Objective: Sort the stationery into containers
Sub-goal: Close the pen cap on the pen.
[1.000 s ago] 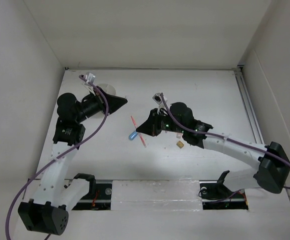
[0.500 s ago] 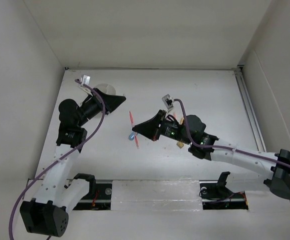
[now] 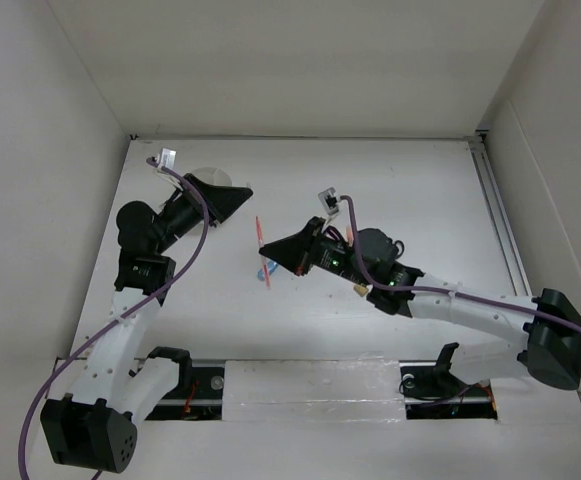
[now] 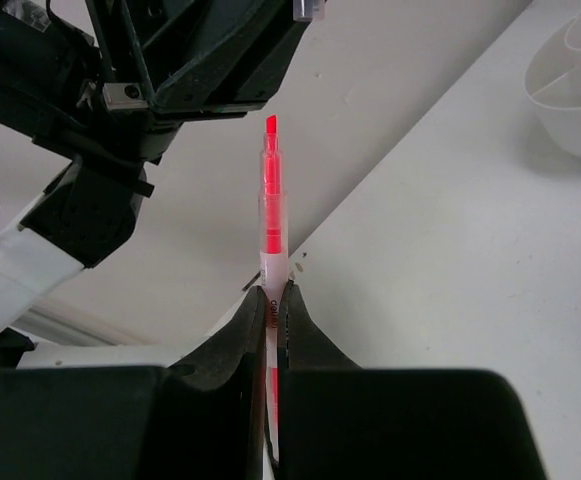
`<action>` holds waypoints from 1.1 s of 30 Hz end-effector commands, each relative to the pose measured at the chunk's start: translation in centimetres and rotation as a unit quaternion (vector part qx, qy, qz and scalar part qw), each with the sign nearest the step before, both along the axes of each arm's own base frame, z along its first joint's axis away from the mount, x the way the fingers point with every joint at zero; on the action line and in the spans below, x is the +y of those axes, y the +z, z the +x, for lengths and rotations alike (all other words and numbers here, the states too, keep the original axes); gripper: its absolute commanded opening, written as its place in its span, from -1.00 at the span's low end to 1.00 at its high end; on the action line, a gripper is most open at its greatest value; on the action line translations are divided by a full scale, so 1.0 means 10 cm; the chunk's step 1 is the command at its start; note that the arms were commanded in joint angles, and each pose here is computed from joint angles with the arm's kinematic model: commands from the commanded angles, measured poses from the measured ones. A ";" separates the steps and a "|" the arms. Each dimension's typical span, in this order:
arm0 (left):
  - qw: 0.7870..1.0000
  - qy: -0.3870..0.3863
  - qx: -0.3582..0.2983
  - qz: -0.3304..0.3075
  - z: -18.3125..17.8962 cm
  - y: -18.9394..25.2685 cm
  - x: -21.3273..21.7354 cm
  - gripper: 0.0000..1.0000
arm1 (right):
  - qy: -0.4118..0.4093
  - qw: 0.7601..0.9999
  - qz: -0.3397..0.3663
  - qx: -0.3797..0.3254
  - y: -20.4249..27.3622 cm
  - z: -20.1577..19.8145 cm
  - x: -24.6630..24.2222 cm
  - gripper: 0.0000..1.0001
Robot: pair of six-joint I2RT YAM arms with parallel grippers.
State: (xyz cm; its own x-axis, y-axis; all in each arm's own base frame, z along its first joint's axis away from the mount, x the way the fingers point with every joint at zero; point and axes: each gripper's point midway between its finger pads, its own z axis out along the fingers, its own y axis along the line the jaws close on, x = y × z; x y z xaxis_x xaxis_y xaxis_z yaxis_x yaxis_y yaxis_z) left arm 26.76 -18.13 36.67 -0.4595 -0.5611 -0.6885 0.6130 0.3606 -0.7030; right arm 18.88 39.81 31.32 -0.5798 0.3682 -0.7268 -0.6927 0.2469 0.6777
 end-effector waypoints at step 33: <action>0.997 -0.044 -0.065 -0.013 -0.23 0.24 -0.07 -1.00 | -0.023 0.997 0.064 -0.030 0.50 0.11 0.09 -1.00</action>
